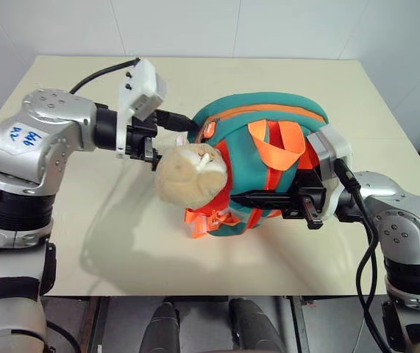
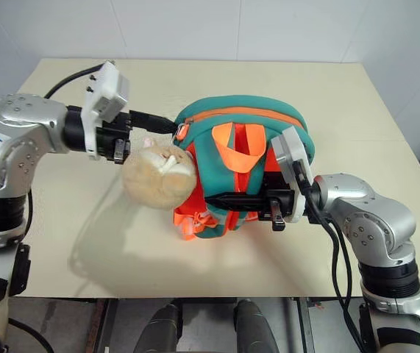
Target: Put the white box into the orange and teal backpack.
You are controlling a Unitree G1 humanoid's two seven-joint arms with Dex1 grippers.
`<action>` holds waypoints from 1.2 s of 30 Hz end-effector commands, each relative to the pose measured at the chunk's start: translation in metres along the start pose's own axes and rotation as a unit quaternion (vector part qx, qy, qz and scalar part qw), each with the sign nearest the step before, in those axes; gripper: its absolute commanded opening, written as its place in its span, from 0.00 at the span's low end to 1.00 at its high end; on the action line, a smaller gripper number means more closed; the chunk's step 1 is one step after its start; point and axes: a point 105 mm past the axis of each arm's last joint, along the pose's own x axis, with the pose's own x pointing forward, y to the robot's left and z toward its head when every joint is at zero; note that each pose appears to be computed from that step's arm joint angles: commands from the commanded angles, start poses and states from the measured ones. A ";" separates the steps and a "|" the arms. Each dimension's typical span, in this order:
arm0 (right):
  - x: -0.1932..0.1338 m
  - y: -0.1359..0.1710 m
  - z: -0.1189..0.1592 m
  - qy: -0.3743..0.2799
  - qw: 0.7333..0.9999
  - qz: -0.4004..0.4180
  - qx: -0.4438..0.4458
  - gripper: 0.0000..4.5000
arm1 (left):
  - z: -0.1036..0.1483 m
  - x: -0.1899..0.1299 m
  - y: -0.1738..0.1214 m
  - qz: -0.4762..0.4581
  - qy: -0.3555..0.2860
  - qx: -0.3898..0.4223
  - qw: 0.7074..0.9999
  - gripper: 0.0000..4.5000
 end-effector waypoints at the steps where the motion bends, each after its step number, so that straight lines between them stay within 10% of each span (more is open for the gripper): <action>1: 0.002 0.002 0.007 -0.006 1.000 0.007 -0.023 0.00 | 0.024 -0.029 -0.009 0.018 -0.036 0.003 0.999 1.00; 11: -0.001 0.001 0.004 -0.009 1.000 0.004 -0.025 0.00 | 0.024 -0.075 -0.034 0.073 -0.108 -0.082 0.988 1.00; 26: -0.002 -0.006 0.008 -0.013 0.999 -0.005 -0.032 0.00 | 0.008 -0.017 -0.074 0.015 -0.065 -0.086 0.994 1.00; 36: -0.002 -0.006 0.008 -0.019 0.999 -0.011 -0.034 0.00 | 0.011 -0.024 -0.057 0.042 -0.050 -0.057 0.996 0.38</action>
